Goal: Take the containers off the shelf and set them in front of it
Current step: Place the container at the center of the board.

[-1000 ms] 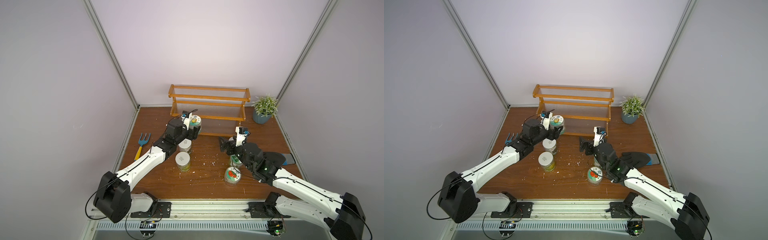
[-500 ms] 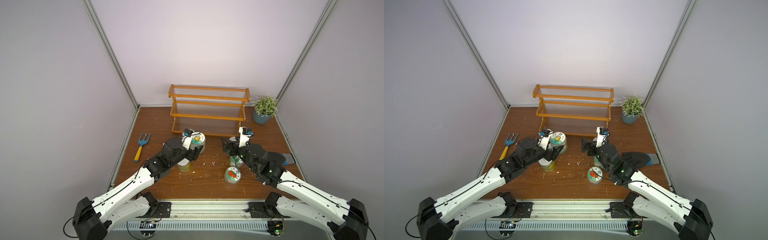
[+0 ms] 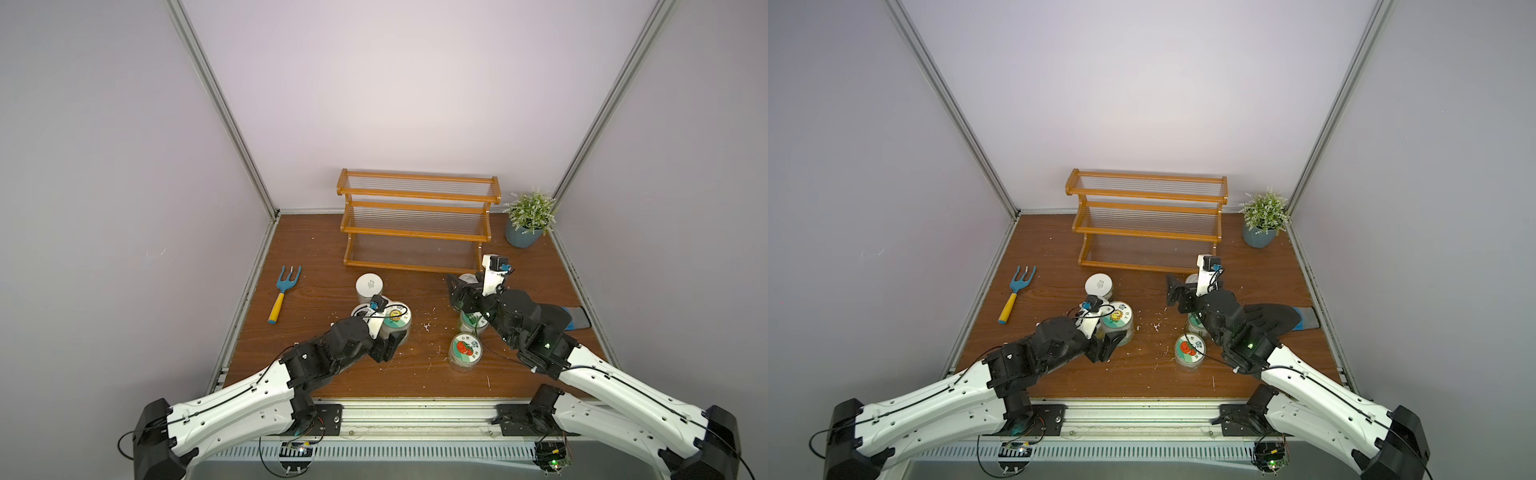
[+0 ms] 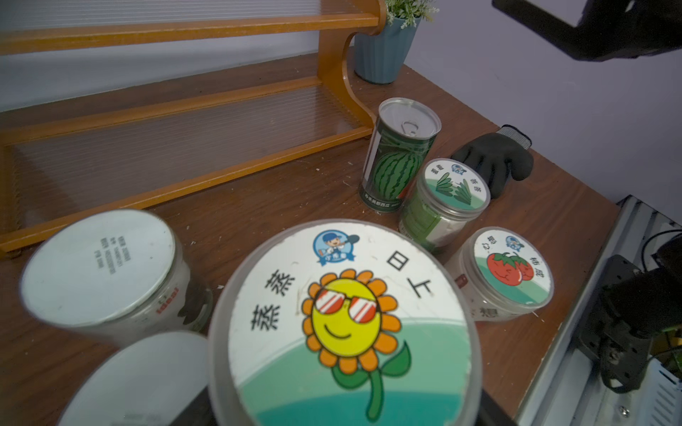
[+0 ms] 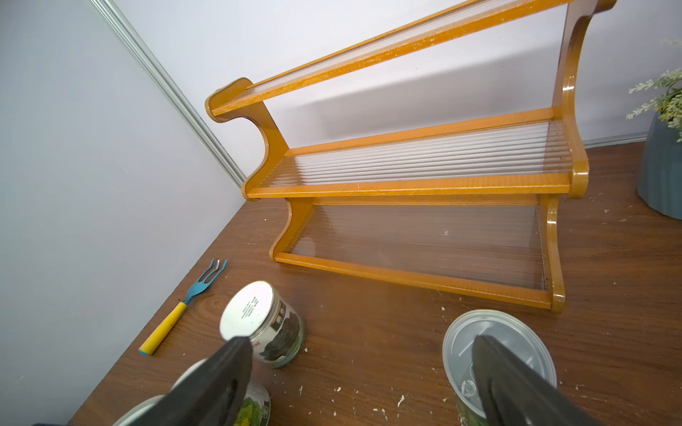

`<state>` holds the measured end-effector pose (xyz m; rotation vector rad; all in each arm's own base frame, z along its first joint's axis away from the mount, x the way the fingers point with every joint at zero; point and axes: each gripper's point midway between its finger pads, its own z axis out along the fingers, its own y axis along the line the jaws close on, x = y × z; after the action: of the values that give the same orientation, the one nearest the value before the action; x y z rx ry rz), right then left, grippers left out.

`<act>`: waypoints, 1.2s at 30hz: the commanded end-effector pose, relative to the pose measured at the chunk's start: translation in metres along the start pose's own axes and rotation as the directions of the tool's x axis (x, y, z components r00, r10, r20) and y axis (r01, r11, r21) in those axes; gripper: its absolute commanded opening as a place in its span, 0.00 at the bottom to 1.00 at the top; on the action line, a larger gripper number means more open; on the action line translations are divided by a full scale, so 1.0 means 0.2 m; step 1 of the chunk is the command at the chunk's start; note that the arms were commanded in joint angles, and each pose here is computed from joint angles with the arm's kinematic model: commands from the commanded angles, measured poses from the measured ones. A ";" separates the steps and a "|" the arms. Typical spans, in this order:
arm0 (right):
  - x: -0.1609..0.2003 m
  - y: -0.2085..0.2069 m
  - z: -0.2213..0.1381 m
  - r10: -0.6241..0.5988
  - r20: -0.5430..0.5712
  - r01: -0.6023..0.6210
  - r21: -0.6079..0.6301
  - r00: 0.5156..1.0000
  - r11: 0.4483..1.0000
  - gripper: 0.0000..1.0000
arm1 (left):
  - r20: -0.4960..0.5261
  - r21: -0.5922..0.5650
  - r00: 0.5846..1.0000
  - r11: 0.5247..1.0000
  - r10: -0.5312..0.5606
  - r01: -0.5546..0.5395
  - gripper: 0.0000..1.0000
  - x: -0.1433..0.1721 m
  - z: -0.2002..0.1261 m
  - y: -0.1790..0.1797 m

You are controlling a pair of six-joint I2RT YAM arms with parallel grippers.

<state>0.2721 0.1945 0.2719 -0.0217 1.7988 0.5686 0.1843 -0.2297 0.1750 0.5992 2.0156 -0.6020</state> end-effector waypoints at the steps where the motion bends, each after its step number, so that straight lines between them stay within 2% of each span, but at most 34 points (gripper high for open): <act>1: -0.13 0.03 -0.03 0.003 0.066 -0.002 -0.006 0.998 1.000 0.99 | 0.027 -0.028 0.998 0.998 -0.051 0.052 0.59 0.02 -0.03 0.00; 9: -0.15 0.02 -0.06 0.001 0.079 0.000 -0.007 0.997 1.000 0.99 | 0.017 -0.051 0.998 0.996 -0.066 0.067 0.59 0.15 -0.03 -0.05; 16: -0.18 0.02 -0.08 -0.006 0.092 0.006 -0.002 0.996 1.000 0.99 | 0.015 -0.122 0.991 0.983 -0.135 0.136 0.59 0.26 -0.05 0.06; 23: -0.18 0.02 -0.09 -0.008 0.096 0.008 -0.006 0.995 1.000 0.99 | -0.036 -0.165 0.986 0.974 -0.164 0.156 0.59 0.41 -0.04 0.12; 28: -0.18 0.01 -0.10 -0.011 0.098 0.011 -0.002 0.995 1.000 0.99 | -0.026 -0.204 0.983 0.963 -0.183 0.174 0.59 0.46 -0.04 0.18; 32: -0.18 0.00 -0.11 -0.014 0.100 0.013 0.005 0.995 1.000 0.99 | -0.050 -0.231 0.982 0.959 -0.181 0.165 0.61 0.51 -0.05 0.20; 36: -0.18 -0.01 -0.11 -0.012 0.100 0.012 0.002 0.995 1.000 0.99 | -0.049 -0.239 0.982 0.957 -0.183 0.166 0.68 0.52 -0.05 0.22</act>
<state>0.2646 0.1804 0.2886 -0.0235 1.7498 0.5454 0.1548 -0.1801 0.0821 0.3362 2.1900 -0.4796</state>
